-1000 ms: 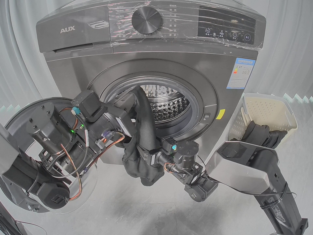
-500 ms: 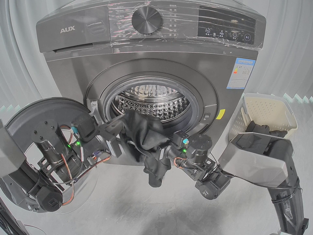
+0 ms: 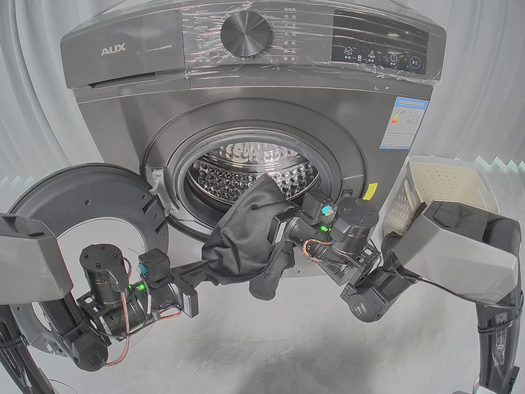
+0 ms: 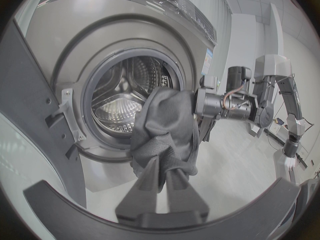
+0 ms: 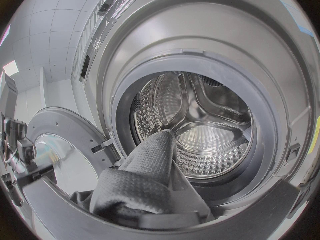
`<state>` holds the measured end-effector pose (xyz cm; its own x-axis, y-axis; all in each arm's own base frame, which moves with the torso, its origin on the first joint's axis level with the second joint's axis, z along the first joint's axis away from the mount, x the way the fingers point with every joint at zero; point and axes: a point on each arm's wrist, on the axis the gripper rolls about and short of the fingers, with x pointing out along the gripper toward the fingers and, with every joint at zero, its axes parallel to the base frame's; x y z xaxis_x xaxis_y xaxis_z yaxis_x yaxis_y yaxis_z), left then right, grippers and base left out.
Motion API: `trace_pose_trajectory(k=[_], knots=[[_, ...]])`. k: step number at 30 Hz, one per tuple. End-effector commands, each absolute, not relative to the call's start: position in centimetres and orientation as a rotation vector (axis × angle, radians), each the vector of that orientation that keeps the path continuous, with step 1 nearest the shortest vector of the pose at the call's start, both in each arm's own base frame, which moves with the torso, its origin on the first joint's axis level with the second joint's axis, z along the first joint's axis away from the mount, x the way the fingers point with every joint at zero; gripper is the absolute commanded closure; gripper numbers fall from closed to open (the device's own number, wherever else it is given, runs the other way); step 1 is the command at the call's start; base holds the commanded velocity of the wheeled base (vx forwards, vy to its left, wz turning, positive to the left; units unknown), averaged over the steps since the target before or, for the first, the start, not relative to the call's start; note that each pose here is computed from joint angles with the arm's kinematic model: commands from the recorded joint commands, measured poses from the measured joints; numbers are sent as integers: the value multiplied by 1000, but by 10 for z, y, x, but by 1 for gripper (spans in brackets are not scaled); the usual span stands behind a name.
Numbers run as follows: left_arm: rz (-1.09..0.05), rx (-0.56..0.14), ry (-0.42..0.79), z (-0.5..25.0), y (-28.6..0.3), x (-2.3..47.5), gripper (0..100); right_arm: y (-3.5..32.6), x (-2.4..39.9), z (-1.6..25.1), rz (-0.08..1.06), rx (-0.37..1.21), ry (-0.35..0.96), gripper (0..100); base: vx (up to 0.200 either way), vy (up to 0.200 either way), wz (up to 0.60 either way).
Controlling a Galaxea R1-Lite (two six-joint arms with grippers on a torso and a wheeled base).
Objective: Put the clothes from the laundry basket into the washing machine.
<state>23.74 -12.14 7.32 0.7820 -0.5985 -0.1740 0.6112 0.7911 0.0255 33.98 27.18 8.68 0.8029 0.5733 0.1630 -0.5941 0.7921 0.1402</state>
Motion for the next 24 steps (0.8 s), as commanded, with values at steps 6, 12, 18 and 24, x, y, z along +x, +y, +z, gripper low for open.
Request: trace_pose_trajectory(k=[6,12,18,24], knots=[[-684,118,309,50,-108,213,0,256,350,97,568,194,-143,100,0,0,0],[-722,131,324,48,-107,208,0,249,348,101,556,193,-145,100,0,0,0],[-710,108,212,62,-118,232,0,261,324,101,613,190,-115,100,0,0,0],[-698,77,145,68,-130,253,0,274,297,102,677,183,-84,100,0,0,0]])
